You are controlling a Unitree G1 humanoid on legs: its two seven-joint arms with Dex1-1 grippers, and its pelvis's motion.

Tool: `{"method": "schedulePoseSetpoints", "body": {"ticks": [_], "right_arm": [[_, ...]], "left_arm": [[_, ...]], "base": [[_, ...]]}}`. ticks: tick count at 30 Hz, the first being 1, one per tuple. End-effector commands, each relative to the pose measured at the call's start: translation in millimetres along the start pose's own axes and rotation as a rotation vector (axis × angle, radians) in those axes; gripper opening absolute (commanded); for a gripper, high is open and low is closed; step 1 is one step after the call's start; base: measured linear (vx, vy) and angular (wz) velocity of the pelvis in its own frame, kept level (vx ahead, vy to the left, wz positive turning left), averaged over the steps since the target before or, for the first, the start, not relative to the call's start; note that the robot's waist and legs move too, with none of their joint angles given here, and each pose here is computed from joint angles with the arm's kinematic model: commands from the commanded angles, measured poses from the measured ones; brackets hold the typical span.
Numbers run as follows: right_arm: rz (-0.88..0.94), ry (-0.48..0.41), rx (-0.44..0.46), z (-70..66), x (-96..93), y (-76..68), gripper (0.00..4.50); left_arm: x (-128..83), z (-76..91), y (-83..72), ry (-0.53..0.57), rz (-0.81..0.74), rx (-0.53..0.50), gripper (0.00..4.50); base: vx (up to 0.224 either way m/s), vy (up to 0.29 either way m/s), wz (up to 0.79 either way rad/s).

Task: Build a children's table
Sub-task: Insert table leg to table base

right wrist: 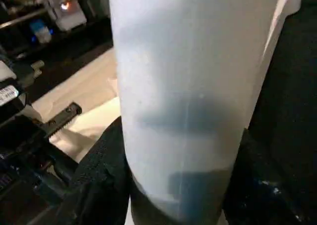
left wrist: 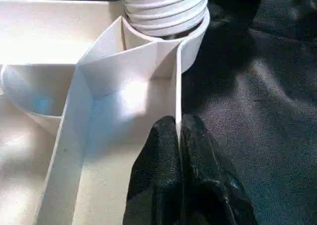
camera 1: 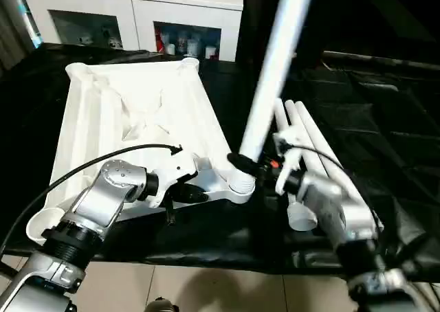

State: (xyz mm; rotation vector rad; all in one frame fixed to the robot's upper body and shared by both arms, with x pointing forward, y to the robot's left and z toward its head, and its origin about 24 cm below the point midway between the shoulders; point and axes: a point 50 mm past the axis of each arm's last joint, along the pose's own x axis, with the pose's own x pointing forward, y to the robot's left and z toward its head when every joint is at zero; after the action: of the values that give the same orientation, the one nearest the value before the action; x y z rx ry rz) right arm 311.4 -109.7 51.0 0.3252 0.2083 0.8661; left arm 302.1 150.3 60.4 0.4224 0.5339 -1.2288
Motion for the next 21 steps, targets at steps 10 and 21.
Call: {"method": "schedulePoseSetpoints", "body": {"ticks": [10,21], "right_arm": [[-0.164,0.022,0.043,-44.4,-27.5,-13.1,1.91],[-0.117,0.064,-0.104,-50.2,-37.1,3.5,1.91]], "left_arm": [[-12.0,14.9,16.3,-0.037,0.087,0.038,0.00],[-12.9,14.9,18.3,-0.030,0.098,0.041,0.00]], "base": [[0.000,0.000,0.00],[0.000,0.000,0.00]]}}
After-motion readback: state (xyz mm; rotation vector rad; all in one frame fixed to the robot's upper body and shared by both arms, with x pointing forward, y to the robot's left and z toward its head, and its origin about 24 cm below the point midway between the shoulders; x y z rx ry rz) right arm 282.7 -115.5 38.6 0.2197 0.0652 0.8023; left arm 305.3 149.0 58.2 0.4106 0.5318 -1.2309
